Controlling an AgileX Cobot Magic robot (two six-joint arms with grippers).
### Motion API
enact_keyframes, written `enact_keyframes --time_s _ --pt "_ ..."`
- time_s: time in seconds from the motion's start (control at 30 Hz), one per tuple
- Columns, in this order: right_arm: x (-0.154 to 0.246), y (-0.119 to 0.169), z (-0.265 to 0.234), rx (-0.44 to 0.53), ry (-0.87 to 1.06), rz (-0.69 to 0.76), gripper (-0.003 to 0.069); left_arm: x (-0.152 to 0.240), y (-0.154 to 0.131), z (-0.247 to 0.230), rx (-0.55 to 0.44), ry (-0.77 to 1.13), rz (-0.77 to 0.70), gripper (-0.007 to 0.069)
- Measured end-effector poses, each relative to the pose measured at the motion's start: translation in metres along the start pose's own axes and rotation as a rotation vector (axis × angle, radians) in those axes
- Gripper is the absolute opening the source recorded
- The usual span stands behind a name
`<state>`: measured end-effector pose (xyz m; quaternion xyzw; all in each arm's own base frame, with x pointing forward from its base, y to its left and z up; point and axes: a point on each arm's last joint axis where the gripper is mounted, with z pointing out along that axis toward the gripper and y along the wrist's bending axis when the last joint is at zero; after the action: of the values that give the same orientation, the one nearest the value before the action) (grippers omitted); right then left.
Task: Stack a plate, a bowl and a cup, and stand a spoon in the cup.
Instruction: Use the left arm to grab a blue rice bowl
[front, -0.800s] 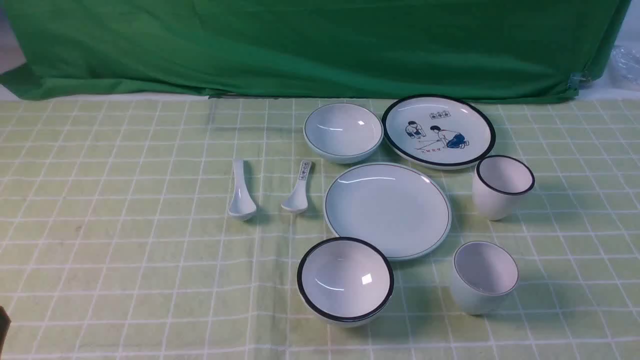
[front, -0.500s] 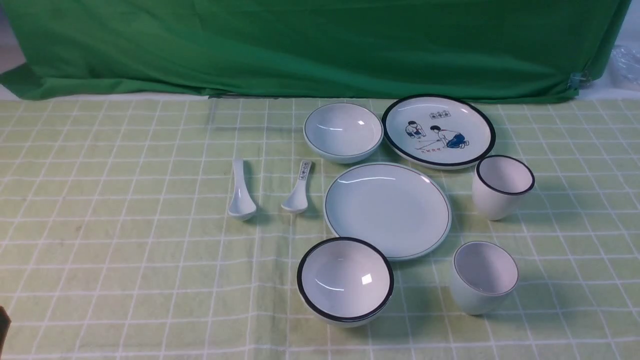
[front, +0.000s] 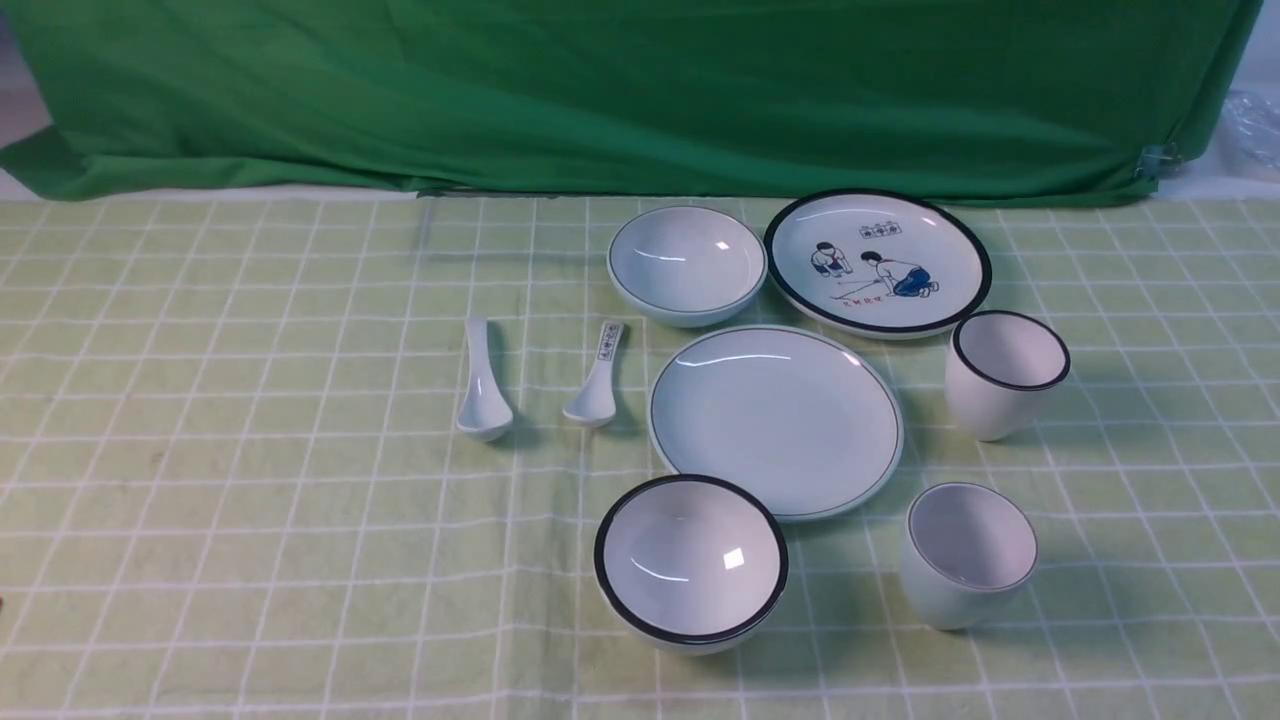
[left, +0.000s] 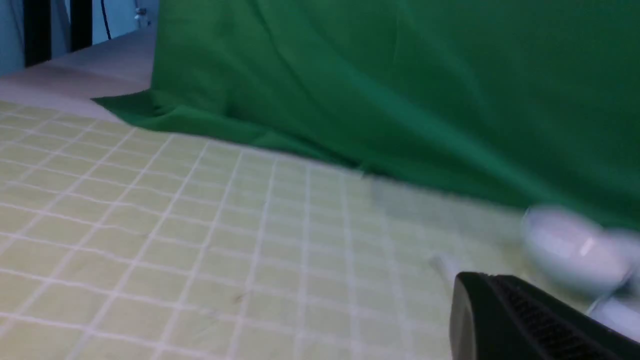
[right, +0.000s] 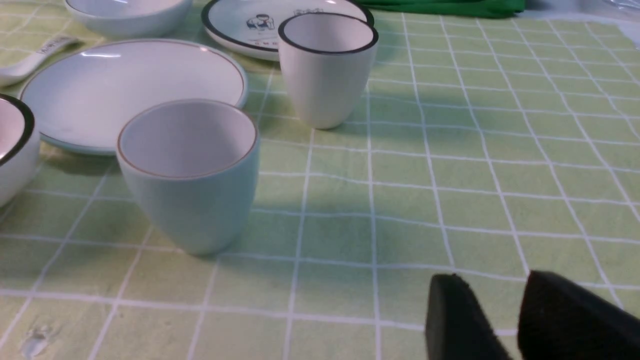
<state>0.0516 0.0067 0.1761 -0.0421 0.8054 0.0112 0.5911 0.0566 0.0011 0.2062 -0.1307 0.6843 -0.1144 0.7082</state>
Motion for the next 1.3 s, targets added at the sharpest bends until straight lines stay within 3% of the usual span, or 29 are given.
enact_keyframes --time_s 0.1,0.3,0.5,0.57,0.63,0.8,0.97,1.1,1.2,1.3 --pt "0.0 0.0 0.0 0.0 0.0 0.0 0.0237 -0.01 0.0 -0.001 0.011 -0.111 -0.208 0.002" --pt "0.0 0.0 0.0 0.0 0.0 0.0 0.0237 -0.022 -0.003 -0.002 0.033 -0.159 -0.337 0.002" --pt "0.0 0.0 0.0 0.0 0.0 0.0 0.0237 -0.068 -0.03 0.001 0.052 0.01 -0.103 0.002" --pt "0.0 0.0 0.0 0.0 0.0 0.0 0.0237 -0.08 -0.037 0.009 0.048 0.114 -0.018 0.002" --pt "0.0 0.0 0.0 0.0 0.0 0.001 0.0237 -0.093 -0.049 0.03 0.07 0.338 0.105 0.002" --pt "0.0 0.0 0.0 0.0 -0.002 0.001 0.0239 -0.097 -0.07 0.073 0.201 0.611 0.187 0.002" --pt "-0.006 -0.001 0.0 0.014 -0.063 0.01 0.0241 -0.08 -0.095 0.118 0.31 0.729 0.257 0.002" --pt "-0.011 0.0 -0.001 -0.016 -0.119 0.243 0.0241 -0.066 -0.111 0.139 0.39 0.828 0.346 0.002" --pt "-0.018 0.0 -0.002 -0.048 -0.193 0.54 0.0241 -0.055 -0.131 0.169 0.486 0.972 0.435 0.002" --pt "-0.021 -0.002 -0.002 -0.057 -0.232 0.642 0.0232 -0.048 -0.146 0.197 0.564 1.034 0.524 0.002"
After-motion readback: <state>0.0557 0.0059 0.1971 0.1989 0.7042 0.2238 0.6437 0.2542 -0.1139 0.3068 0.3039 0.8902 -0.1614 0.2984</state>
